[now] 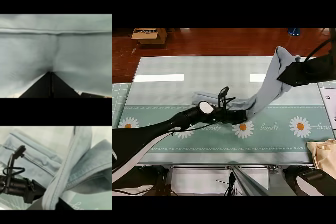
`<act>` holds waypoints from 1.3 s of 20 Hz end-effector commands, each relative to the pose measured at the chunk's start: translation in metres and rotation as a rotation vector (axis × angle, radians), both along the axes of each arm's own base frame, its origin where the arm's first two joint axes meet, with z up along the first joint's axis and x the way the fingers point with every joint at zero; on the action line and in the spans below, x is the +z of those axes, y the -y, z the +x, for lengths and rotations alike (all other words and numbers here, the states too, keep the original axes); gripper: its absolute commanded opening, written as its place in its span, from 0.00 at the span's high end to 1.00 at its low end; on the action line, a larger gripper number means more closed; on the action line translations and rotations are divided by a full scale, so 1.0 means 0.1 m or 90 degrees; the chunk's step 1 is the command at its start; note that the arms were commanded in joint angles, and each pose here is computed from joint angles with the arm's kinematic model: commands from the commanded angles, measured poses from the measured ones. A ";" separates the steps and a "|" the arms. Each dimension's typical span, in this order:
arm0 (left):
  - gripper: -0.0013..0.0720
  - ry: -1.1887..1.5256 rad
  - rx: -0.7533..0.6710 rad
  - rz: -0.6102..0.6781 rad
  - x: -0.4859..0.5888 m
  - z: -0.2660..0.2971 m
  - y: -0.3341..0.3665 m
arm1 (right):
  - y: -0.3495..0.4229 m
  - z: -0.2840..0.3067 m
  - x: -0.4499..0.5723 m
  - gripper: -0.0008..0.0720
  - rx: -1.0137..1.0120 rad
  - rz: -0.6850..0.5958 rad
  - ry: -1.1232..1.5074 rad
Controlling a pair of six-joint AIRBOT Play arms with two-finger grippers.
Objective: Fold the shirts.
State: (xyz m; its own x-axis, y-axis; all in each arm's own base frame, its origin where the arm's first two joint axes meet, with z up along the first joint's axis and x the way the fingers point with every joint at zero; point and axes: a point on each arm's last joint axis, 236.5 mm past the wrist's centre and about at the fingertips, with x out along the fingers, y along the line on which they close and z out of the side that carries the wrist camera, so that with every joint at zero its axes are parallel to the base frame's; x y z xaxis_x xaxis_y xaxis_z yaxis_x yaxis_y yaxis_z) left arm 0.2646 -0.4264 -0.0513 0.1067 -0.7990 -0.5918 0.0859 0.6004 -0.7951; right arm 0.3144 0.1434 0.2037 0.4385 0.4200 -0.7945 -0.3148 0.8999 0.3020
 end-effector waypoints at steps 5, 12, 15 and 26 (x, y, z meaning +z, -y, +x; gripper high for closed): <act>0.96 0.127 0.076 0.009 0.47 0.71 -0.54 | 0.19 -0.03 -0.07 0.94 -0.022 -0.051 -0.010; 0.96 0.323 0.219 0.056 1.87 1.32 -2.56 | -0.77 0.18 -0.74 0.94 0.097 -0.045 -0.047; 0.96 0.357 0.303 0.083 2.25 1.20 -3.34 | -1.43 0.28 -1.21 0.94 0.148 -0.036 -0.055; 0.96 0.350 0.289 0.104 2.49 0.60 -3.62 | -3.33 0.17 -2.21 0.34 0.124 0.202 -0.089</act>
